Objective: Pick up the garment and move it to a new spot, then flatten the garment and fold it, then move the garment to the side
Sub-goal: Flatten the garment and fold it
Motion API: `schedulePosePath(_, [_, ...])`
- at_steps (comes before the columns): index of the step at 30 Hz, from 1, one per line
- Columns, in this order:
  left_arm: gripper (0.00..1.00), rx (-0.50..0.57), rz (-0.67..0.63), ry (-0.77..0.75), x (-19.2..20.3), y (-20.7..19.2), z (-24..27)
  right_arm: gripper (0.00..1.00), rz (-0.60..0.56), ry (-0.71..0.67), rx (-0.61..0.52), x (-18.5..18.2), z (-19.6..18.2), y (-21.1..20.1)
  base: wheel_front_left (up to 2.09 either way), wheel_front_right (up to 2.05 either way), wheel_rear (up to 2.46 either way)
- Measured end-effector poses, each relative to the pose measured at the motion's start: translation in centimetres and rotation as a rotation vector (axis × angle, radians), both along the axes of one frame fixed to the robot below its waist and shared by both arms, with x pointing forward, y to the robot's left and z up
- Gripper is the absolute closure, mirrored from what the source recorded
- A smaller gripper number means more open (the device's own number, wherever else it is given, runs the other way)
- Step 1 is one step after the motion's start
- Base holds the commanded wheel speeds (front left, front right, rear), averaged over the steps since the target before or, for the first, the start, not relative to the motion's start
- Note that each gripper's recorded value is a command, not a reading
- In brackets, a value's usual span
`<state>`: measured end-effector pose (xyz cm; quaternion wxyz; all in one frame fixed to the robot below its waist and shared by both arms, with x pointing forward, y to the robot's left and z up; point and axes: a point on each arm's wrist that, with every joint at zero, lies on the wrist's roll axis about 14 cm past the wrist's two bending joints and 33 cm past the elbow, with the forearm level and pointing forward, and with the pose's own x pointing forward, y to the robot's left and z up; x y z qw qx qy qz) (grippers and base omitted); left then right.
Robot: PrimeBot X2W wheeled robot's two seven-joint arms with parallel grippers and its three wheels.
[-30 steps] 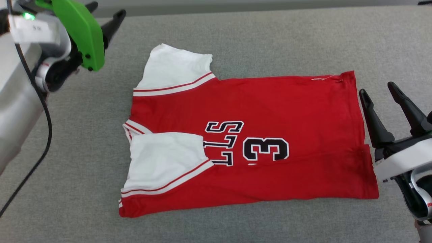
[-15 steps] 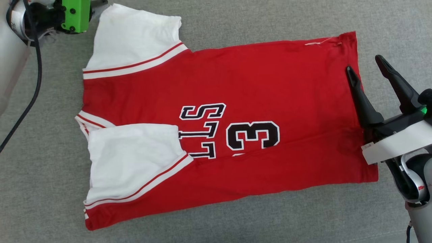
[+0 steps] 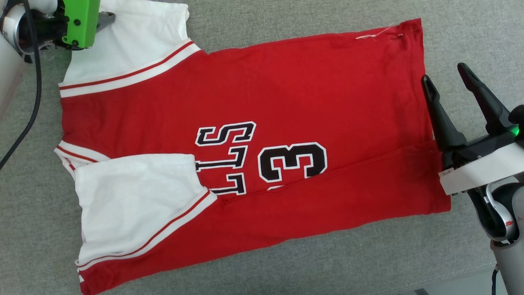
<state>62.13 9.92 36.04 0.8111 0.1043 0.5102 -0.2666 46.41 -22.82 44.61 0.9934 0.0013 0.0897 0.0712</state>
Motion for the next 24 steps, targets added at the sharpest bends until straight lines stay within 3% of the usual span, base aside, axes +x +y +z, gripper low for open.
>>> schedulePosePath(6, [1.0, -0.032, -0.016, -0.069, 0.0, -0.7, 1.4, 0.0, 0.0, -0.045, -0.014, 0.8, 1.5, -0.4, 0.0, 0.0, 0.0])
schedulePosePath(16, [1.0, -0.124, -0.095, -0.254, -1.9, -2.2, 6.7, 0.0, 0.055, -0.067, -0.142, 3.3, 6.7, -1.9, 0.0, 0.0, 0.0])
schedulePosePath(24, [1.0, -0.179, -0.137, -0.363, -4.3, -2.0, 10.1, 0.0, 0.143, 0.249, -0.191, 4.8, 5.1, -1.5, 0.0, 0.0, 0.0])
